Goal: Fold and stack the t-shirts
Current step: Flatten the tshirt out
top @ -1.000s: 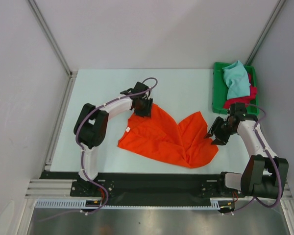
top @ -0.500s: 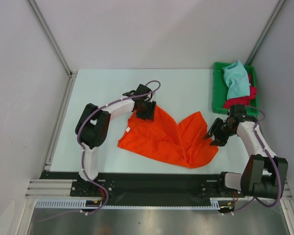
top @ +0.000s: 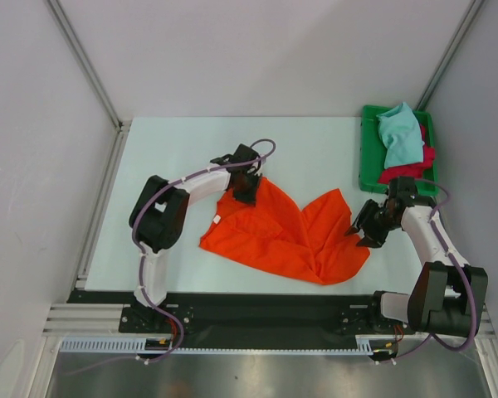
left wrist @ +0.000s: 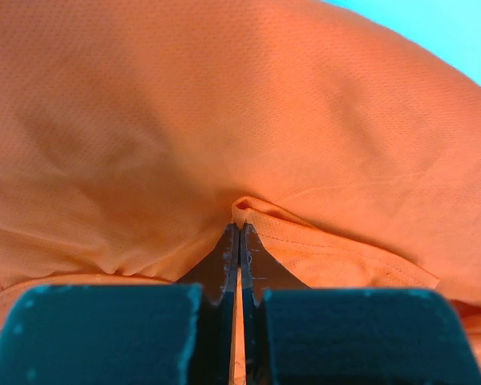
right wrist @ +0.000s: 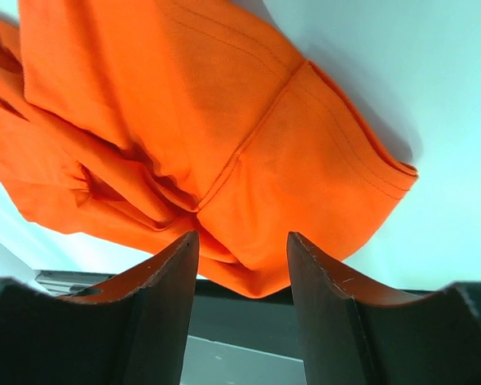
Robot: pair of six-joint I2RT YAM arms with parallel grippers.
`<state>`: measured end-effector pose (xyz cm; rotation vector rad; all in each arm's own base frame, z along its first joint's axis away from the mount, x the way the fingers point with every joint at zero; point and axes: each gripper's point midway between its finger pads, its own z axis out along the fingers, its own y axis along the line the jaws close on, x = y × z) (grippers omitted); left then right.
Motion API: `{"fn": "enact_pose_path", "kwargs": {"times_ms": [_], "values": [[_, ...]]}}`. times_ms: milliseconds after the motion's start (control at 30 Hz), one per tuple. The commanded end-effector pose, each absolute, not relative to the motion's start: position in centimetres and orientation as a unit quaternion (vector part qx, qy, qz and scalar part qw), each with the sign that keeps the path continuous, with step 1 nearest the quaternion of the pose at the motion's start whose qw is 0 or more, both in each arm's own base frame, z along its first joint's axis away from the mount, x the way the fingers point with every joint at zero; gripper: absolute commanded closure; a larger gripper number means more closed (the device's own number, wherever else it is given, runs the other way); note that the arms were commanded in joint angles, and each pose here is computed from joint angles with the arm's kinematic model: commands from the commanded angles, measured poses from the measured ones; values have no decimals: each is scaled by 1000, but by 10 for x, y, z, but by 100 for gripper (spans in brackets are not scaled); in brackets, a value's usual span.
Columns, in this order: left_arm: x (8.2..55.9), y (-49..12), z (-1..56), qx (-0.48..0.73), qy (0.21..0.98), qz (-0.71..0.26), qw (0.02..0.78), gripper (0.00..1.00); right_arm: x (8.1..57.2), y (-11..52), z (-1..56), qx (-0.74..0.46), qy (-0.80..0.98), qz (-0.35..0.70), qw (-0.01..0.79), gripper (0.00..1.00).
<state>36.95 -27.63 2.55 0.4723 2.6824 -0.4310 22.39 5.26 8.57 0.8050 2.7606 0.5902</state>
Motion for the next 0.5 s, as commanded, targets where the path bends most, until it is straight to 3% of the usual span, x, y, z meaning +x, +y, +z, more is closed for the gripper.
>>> {"fn": "enact_pose_path", "kwargs": {"times_ms": [0,333,367,400,467], "values": [[380,-272,64,171,946,-143,234,100,225,43,85,284,938,173,104,46],[347,-178,126,110,944,-138,279,100,235,19,72,321,936,103,101,44],[339,-178,139,115,937,-155,291,99,240,19,71,339,929,104,104,47],[325,-183,139,112,934,-184,285,100,243,22,72,394,908,109,97,59],[309,-195,141,103,928,-235,272,100,243,28,71,420,894,122,94,64]]}}
